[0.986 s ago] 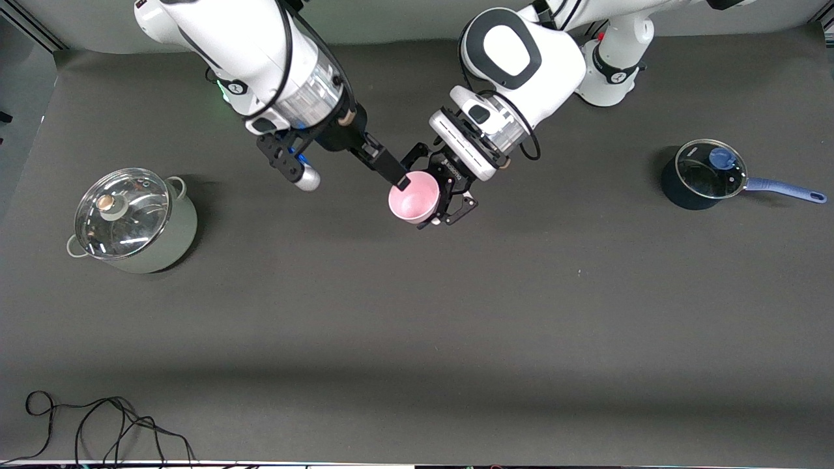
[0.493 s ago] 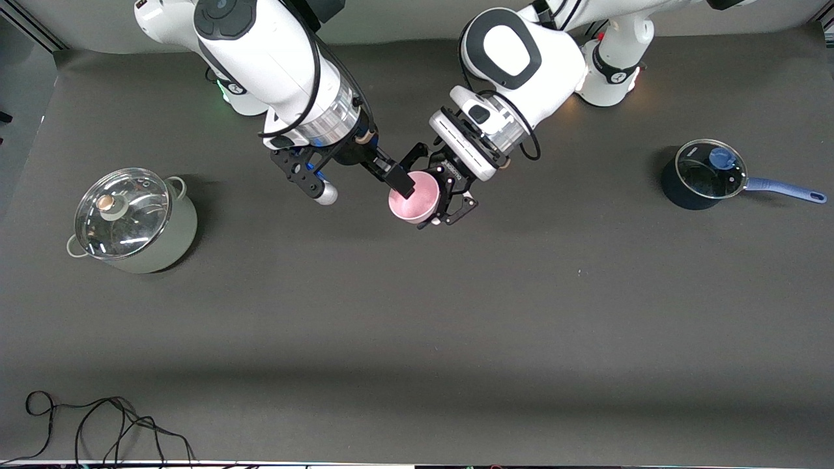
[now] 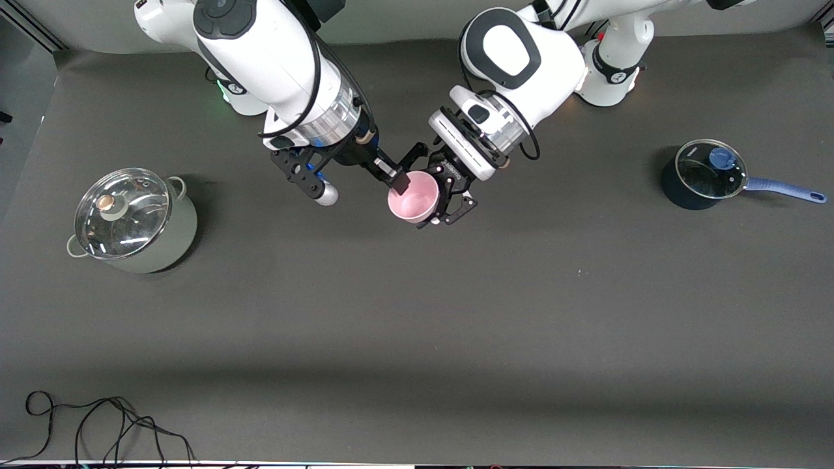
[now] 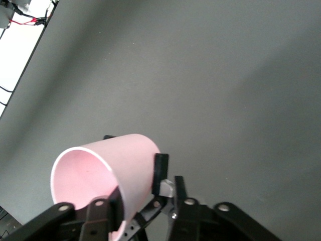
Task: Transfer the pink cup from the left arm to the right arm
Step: 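Close the right gripper on the pink cup beside the left gripper, then open the left gripper while the right gripper pulls the cup away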
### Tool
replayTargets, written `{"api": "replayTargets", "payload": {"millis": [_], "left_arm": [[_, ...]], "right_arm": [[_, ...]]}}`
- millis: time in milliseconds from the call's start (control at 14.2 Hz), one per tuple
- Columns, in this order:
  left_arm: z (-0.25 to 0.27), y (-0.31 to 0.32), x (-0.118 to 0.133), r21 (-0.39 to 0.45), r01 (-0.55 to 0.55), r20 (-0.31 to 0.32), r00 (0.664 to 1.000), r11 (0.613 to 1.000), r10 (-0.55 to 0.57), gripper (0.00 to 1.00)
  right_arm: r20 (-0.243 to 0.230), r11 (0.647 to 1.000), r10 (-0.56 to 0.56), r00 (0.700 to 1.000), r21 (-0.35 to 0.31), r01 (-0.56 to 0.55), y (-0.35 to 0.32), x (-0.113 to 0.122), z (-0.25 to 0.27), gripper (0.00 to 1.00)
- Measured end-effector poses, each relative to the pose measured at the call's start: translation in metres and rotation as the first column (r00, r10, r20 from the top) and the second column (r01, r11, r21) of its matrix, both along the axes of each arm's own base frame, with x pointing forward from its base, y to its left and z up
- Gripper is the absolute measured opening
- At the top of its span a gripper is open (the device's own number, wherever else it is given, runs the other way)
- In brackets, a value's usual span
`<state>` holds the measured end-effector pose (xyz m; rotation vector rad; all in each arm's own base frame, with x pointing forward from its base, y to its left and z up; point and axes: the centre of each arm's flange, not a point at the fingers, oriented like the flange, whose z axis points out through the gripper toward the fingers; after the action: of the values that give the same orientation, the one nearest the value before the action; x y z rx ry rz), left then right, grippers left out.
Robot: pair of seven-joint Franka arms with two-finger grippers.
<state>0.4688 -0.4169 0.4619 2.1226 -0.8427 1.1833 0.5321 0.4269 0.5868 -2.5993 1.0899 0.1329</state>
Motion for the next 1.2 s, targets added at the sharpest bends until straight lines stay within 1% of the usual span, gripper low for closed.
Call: {"api": "replayTargets", "payload": {"millis": [141, 211, 493, 563, 634, 704, 775, 845, 915, 1197], "left_arm": [[-0.005, -0.003, -0.003, 0.006, 0.013, -0.004, 1.0, 1.0, -0.013, 0.65], [-0.006, -0.003, -0.004, 0.016, 0.021, 0.006, 1.0, 1.0, -0.021, 0.65], [-0.006, -0.003, -0.004, 0.019, 0.023, 0.01, 1.0, 1.0, -0.023, 0.65], [-0.006, -0.003, -0.003, 0.018, 0.022, 0.009, 1.0, 1.0, -0.022, 0.68], [-0.006, -0.002, -0.003, 0.013, 0.016, 0.003, 1.0, 1.0, -0.016, 0.68], [-0.003, 0.0, 0.0, 0.003, -0.002, -0.006, 1.0, 1.0, 0.002, 0.74], [-0.001, 0.002, 0.004, -0.005, -0.015, -0.01, 1.0, 1.0, 0.015, 0.84], [-0.001, 0.003, 0.007, -0.007, -0.023, -0.012, 1.0, 1.0, 0.023, 0.96], [-0.001, 0.004, 0.008, -0.008, -0.027, -0.013, 1.0, 1.0, 0.027, 1.0], [-0.006, 0.006, 0.011, 0.003, -0.038, -0.017, 0.999, 0.999, 0.038, 1.0]], "right_arm": [[-0.008, 1.0, 0.002, 1.0, -0.006, -0.002, 0.001, 0.001, -0.004, 0.11], [-0.012, 1.0, 0.003, 1.0, -0.009, -0.003, 0.001, 0.0, -0.005, 0.08], [-0.013, 1.0, 0.003, 1.0, -0.009, -0.003, 0.001, 0.0, -0.006, 0.08], [-0.014, 1.0, 0.006, 1.0, -0.01, -0.006, 0.001, 0.0, -0.006, 0.08], [-0.012, 1.0, 0.008, 1.0, -0.01, -0.008, 0.001, 0.001, -0.005, 0.08], [-0.009, 1.0, 0.01, 1.0, -0.012, -0.01, 0.0, 0.001, -0.005, 0.08], [-0.005, 1.0, 0.009, 1.0, -0.01, -0.009, -0.001, 0.002, -0.004, 0.08], [-0.002, 1.0, 0.01, 1.0, -0.009, -0.01, -0.001, 0.003, -0.004, 0.08], [0.0, 1.0, 0.009, 1.0, -0.007, -0.009, -0.001, 0.003, -0.003, 0.08], [0.012, 1.0, 0.024, 1.0, -0.009, -0.024, -0.005, 0.008, -0.005, 0.08]]}}
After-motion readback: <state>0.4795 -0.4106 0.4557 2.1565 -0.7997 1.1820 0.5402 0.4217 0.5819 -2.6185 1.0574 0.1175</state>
